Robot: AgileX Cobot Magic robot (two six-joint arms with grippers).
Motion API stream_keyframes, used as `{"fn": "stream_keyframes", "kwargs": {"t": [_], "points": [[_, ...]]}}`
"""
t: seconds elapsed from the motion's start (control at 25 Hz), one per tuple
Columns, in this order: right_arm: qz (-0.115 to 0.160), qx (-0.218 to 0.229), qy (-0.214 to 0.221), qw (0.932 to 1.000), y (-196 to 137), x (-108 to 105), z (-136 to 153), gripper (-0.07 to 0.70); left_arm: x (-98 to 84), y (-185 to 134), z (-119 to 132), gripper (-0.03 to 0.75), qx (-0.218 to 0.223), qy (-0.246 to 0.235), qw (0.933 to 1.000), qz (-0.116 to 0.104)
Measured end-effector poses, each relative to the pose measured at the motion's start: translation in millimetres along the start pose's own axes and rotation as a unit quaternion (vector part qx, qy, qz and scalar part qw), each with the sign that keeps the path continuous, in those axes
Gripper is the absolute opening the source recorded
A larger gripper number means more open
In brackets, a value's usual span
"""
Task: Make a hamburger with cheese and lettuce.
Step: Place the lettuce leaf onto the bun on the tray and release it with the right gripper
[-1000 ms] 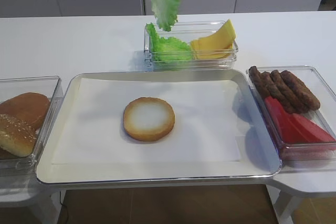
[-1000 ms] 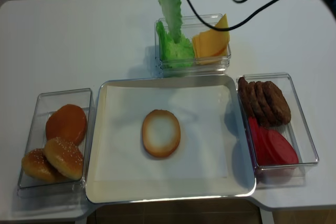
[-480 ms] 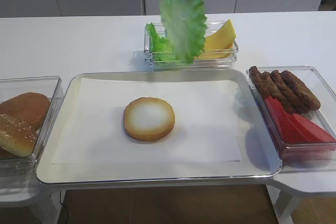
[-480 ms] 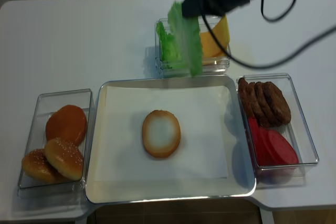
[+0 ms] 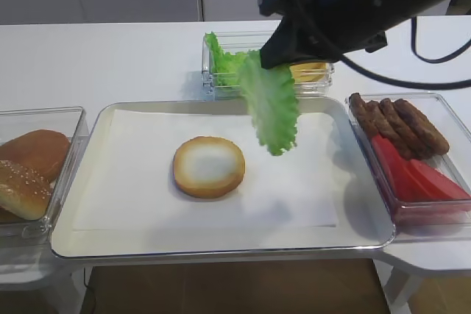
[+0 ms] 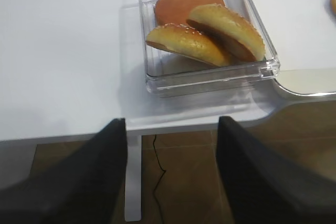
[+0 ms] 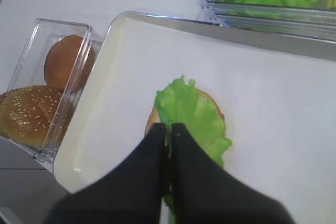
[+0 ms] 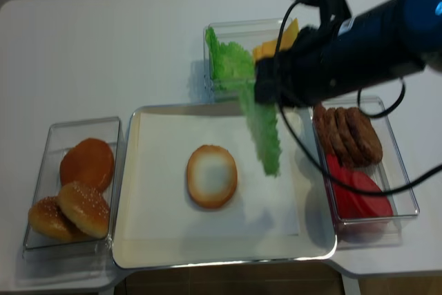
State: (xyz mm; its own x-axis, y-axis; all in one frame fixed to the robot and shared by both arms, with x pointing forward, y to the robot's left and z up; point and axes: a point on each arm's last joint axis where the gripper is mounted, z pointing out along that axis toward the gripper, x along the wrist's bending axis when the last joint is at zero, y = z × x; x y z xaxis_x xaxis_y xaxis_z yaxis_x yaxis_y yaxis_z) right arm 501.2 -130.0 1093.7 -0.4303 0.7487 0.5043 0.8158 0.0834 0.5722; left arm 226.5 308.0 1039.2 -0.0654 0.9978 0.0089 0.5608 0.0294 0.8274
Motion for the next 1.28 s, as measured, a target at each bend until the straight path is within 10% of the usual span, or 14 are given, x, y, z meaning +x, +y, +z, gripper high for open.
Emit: {"fn": "stream_keyframes", "kwargs": {"t": [0.6, 1.28], "points": [[-0.077, -0.025, -0.053, 0.9953, -14.4, 15.4, 58.5, 0.029, 0.0, 0.0, 0.0, 0.404, 0.000, 0.000, 1.0000, 0.000], [-0.160, -0.030, -0.095, 0.9821, -11.8, 8.1, 58.7, 0.029, 0.0, 0.0, 0.0, 0.404, 0.000, 0.000, 1.0000, 0.000]]}}
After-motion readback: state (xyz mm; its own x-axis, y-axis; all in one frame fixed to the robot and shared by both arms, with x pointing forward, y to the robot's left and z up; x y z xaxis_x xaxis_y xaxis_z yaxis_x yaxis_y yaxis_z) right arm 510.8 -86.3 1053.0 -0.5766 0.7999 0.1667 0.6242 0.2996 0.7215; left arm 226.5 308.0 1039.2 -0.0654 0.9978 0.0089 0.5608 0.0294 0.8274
